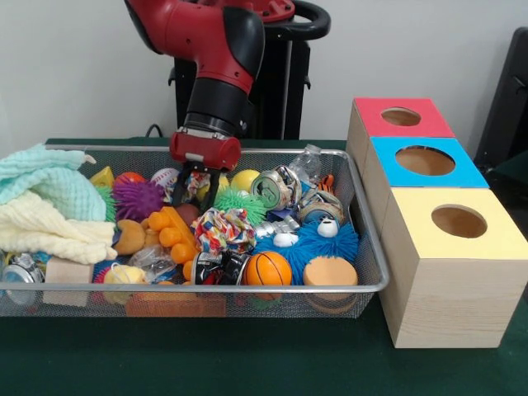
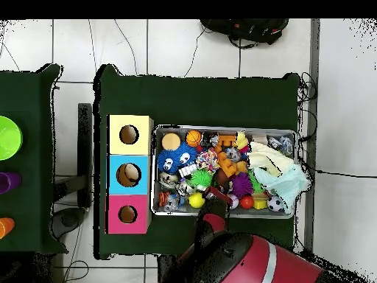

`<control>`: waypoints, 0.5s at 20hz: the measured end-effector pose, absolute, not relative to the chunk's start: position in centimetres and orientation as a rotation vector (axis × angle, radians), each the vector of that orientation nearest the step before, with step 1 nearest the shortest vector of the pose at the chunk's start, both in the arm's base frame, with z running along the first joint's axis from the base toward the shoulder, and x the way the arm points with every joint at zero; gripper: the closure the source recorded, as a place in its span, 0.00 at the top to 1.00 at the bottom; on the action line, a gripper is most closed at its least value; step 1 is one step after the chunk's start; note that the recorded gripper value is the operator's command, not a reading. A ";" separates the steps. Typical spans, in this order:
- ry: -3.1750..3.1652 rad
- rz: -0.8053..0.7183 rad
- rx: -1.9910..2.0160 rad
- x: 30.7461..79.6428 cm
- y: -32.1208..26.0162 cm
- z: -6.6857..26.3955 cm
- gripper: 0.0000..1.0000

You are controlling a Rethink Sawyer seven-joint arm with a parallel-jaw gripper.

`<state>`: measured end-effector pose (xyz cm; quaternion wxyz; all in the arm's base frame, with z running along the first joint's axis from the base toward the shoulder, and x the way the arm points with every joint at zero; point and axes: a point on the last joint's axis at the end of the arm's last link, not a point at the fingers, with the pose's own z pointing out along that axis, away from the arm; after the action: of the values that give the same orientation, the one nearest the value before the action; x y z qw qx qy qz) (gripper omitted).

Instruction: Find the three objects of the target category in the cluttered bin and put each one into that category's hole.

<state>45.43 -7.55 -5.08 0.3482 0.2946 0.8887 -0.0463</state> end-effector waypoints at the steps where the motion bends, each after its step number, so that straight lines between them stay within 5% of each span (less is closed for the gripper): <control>1: 2.310 -0.121 0.770 45.4 -7.7 -5.1 1.00; 10: 2.331 -0.128 0.797 45.3 -8.4 -4.9 1.00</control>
<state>45.32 -8.43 -4.95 0.3312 0.3050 0.8916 -0.0488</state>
